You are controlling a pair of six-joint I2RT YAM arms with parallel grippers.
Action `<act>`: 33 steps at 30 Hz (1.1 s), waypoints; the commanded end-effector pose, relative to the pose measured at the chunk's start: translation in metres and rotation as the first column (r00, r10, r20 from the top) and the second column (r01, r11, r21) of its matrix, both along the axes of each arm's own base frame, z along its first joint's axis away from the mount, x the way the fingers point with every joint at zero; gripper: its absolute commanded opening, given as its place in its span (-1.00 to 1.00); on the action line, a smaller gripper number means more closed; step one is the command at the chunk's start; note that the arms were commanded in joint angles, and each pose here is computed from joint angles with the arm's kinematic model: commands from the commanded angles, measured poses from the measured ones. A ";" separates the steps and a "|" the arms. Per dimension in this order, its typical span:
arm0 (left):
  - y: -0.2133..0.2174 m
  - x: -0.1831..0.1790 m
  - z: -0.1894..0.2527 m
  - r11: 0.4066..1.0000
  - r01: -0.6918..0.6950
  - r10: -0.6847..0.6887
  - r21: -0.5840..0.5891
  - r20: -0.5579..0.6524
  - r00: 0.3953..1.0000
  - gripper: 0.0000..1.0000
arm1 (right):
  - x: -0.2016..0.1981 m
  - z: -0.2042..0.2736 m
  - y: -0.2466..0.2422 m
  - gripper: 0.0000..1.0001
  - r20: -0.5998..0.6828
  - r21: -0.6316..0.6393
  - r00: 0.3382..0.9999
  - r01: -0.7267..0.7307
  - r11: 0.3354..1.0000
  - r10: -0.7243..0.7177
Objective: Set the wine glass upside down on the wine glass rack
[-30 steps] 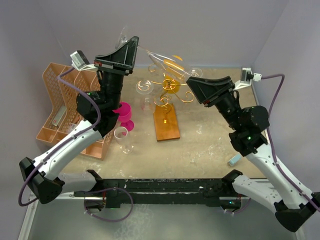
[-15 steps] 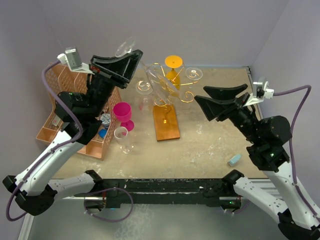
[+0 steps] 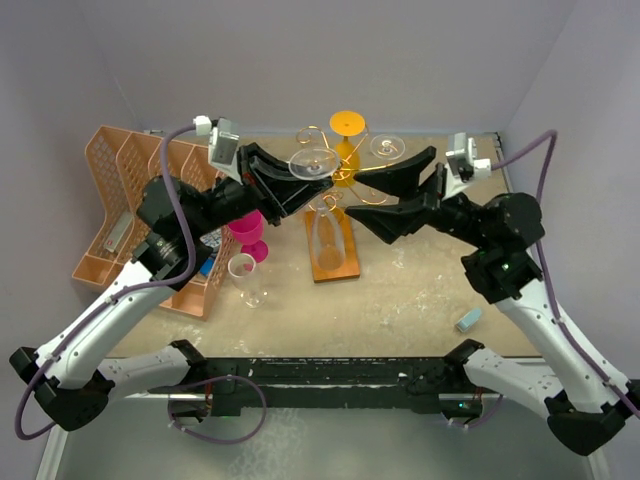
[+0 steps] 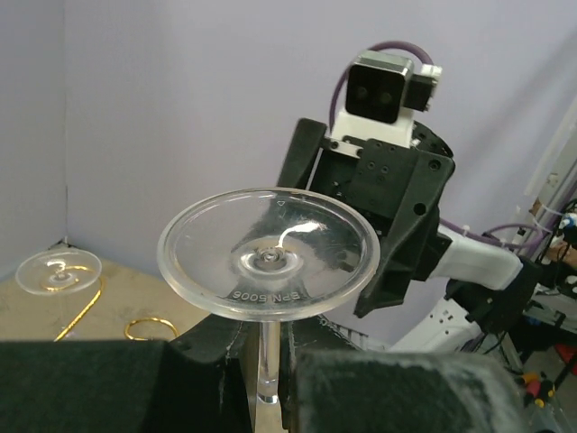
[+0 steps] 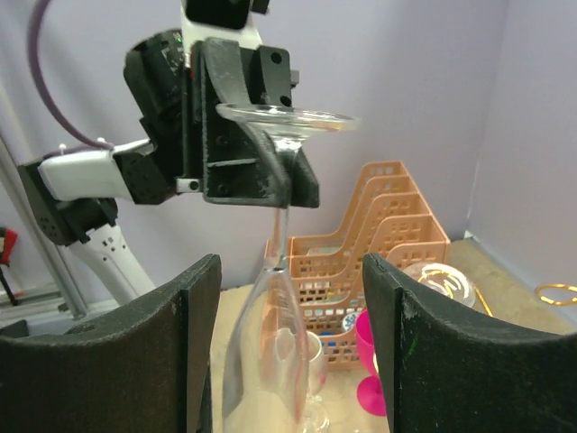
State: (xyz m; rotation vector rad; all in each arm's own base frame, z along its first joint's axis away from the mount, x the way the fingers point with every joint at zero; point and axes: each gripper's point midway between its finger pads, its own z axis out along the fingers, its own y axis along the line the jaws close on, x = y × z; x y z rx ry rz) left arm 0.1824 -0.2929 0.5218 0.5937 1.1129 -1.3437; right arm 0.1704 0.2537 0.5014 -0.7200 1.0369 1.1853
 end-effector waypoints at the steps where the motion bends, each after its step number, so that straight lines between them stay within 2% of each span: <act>1: 0.002 -0.016 0.004 0.999 0.050 -0.050 0.003 0.083 0.995 -1.00 | -0.009 -0.001 0.013 0.33 0.038 0.001 0.994 -0.102 0.995 0.102; 6: -0.003 -0.012 -0.002 0.998 0.063 -0.064 0.018 0.068 0.996 -1.00 | -0.011 -0.018 0.030 0.31 0.004 -0.021 0.988 -0.157 0.987 0.157; 10: -0.004 -0.024 -0.006 0.993 0.110 -0.113 0.045 0.091 0.989 -1.00 | -0.012 -0.026 0.039 0.27 -0.012 -0.032 0.983 -0.182 0.983 0.182; 20: -0.007 -0.039 -0.016 0.976 0.205 -0.211 0.071 0.095 0.973 -1.00 | -0.020 -0.033 0.061 -0.04 -0.041 -0.022 0.964 -0.262 0.965 0.261; 24: -0.007 -0.038 -0.017 0.977 0.200 -0.206 0.069 0.091 0.974 -1.00 | -0.026 -0.040 0.071 -0.25 -0.061 -0.028 0.954 -0.296 0.955 0.294; 26: -0.007 -0.038 -0.017 0.978 0.199 -0.204 0.069 0.090 0.975 -1.00 | -0.030 -0.041 0.072 -0.47 -0.065 -0.023 0.949 -0.310 0.951 0.308; 29: -0.006 -0.037 -0.017 0.980 0.189 -0.194 0.065 0.087 0.977 -1.00 | -0.030 -0.043 0.070 -0.95 -0.081 -0.004 0.952 -0.297 0.955 0.296; 33: -0.003 -0.036 -0.017 0.984 0.168 -0.173 0.060 0.080 0.982 -0.98 | -0.023 -0.050 0.064 -1.00 -0.120 0.023 0.964 -0.235 0.972 0.236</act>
